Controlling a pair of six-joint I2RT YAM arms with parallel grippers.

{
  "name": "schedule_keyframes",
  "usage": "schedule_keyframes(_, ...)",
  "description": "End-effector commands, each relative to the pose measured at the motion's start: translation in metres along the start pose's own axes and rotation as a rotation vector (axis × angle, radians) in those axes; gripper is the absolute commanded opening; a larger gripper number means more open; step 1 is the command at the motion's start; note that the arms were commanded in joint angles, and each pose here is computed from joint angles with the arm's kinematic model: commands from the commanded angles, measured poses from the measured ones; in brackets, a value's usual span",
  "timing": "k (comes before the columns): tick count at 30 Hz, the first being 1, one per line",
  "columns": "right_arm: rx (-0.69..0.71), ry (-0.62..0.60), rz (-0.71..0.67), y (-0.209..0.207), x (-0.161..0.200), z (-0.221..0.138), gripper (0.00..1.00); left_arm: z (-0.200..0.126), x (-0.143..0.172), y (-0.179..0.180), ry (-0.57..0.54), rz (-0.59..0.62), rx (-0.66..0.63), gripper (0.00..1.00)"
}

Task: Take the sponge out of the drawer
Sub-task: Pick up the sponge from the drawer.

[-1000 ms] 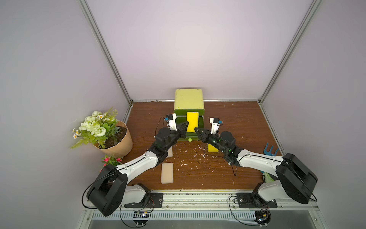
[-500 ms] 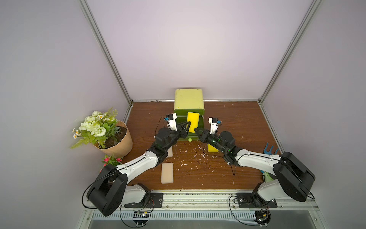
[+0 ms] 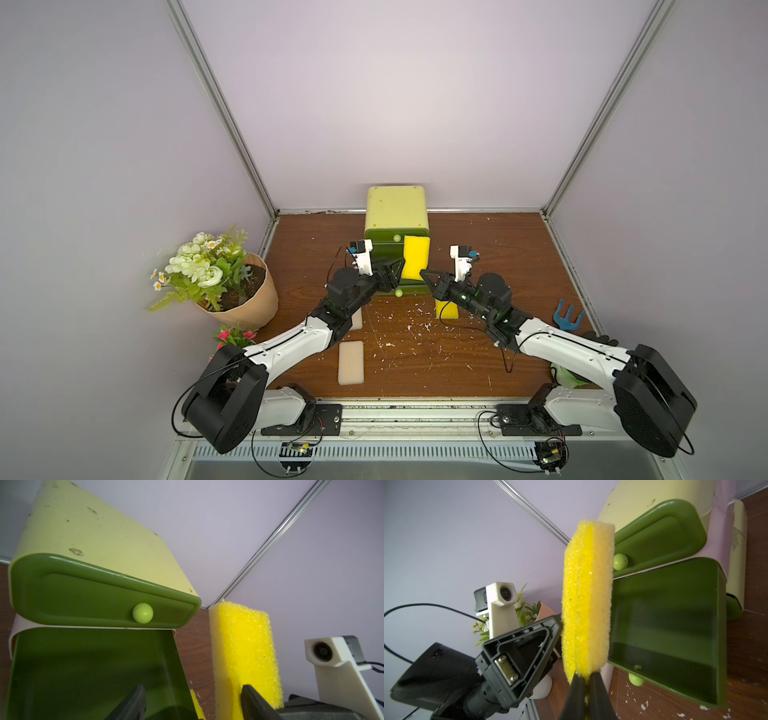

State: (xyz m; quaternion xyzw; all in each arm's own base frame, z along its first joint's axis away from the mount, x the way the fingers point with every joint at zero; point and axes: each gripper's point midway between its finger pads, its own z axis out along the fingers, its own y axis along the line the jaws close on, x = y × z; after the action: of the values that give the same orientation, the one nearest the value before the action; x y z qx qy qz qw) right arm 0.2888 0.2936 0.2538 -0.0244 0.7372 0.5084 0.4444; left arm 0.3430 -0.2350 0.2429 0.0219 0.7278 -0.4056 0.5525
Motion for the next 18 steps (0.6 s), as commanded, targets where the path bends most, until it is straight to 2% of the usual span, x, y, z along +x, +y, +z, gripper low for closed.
schedule_keyframes(1, 0.024, 0.119, -0.053, -0.006, 0.023, -0.018, 0.0, -0.005, -0.014, -0.005, -0.037, 0.042, -0.018, 0.79)
schedule_keyframes(10, 0.12, 0.218, -0.013, -0.037, 0.062, -0.071, 0.0, -0.008, -0.015, 0.0, -0.041, 0.062, -0.051, 0.86)
schedule_keyframes(18, 0.22, 0.31, 0.054, -0.071, 0.099, -0.102, 0.0, -0.007, -0.015, 0.0, -0.038, 0.064, -0.05, 0.89)
